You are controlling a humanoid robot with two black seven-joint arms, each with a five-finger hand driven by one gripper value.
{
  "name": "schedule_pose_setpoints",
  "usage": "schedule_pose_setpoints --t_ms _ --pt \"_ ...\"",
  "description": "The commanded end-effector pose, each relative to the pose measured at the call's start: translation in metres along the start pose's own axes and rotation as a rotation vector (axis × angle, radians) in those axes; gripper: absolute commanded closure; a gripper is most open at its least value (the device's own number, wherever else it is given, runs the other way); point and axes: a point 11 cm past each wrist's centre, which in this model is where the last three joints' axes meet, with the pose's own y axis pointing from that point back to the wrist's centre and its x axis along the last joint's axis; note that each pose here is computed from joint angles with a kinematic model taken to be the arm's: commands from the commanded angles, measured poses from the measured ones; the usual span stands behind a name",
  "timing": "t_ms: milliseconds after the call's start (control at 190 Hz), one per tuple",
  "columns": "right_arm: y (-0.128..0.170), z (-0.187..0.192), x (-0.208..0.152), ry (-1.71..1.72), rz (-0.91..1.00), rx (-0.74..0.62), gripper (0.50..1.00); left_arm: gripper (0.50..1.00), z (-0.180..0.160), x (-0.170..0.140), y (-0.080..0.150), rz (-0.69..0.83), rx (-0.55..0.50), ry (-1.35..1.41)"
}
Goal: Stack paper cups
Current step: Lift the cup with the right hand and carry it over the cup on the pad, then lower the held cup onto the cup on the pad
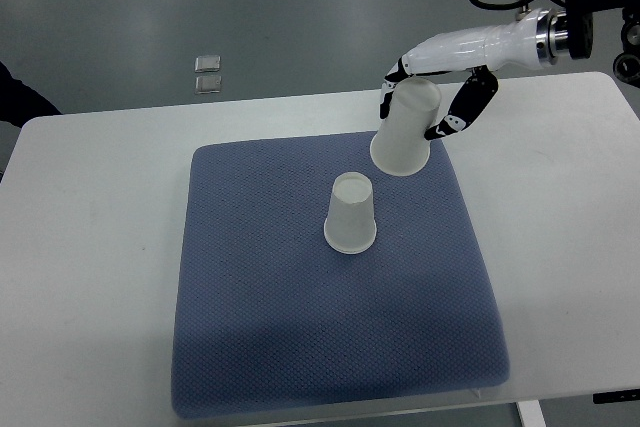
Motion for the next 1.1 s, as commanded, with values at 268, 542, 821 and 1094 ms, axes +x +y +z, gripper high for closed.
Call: schedule_pose_setpoints --t_ms 268,542,821,1094 --pt "-0.027 -0.006 -0.014 -0.024 -0.024 0.034 0.775 0.500 0.000 0.000 0.000 0.000 0.000 0.000" --pt "-0.032 -0.006 -0.020 -0.033 -0.030 0.041 0.775 0.500 0.000 0.000 0.000 0.000 0.000 0.000" --pt "-0.039 -0.010 -0.019 -0.031 -0.033 0.052 0.775 0.500 0.000 0.000 0.000 0.000 0.000 0.000" --pt "-0.048 -0.015 -0.021 -0.029 -0.037 0.069 0.775 0.500 0.000 0.000 0.000 0.000 0.000 0.000"
